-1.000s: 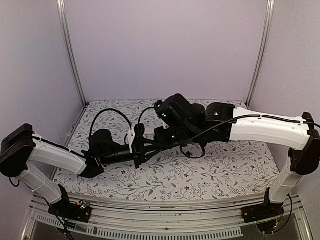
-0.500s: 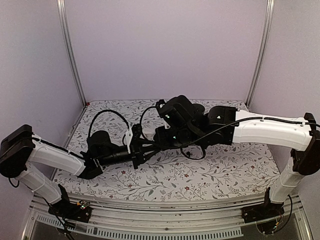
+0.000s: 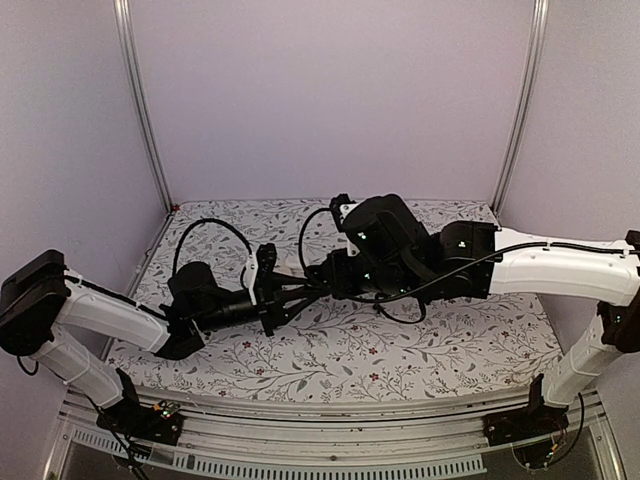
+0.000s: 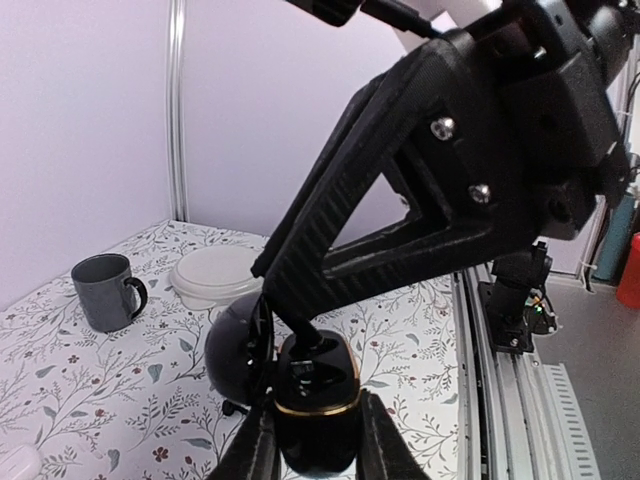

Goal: Insert the wireless bluetooth earbuds into the charging case
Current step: Place the left earbud in the left side groove of the charging case.

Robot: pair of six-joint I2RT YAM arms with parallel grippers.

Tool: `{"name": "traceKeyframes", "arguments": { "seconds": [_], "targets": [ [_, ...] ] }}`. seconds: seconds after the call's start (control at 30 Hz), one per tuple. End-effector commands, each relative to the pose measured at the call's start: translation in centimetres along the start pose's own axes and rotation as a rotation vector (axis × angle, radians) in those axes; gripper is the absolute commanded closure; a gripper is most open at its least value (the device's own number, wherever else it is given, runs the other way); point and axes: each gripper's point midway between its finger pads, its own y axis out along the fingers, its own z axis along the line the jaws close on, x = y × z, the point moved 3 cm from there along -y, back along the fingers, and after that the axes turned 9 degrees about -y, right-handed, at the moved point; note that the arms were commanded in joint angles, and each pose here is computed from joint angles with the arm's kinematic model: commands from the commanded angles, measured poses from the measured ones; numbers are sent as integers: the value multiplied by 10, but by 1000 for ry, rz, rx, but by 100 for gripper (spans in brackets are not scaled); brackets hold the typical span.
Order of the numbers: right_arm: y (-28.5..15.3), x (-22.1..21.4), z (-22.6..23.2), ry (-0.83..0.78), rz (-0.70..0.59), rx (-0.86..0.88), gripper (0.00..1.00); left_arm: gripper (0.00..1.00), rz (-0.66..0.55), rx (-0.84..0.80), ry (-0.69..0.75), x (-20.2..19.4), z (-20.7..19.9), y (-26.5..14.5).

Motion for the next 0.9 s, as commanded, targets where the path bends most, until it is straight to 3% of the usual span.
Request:
{"name": "traceKeyframes", "arguments": {
  "seconds": [0.0, 0.3, 0.87],
  "targets": [
    [-11, 10, -5, 34, -81, -3, 92, 100, -81, -25, 5, 21, -4, -5],
    [-18, 13, -8, 53, -155, 21, 92, 100, -111, -35, -27, 25, -6, -7],
    [-17, 11, 1, 37, -182, 63, 93, 100, -193, -14, -85, 39, 2, -9]
  ]
}}
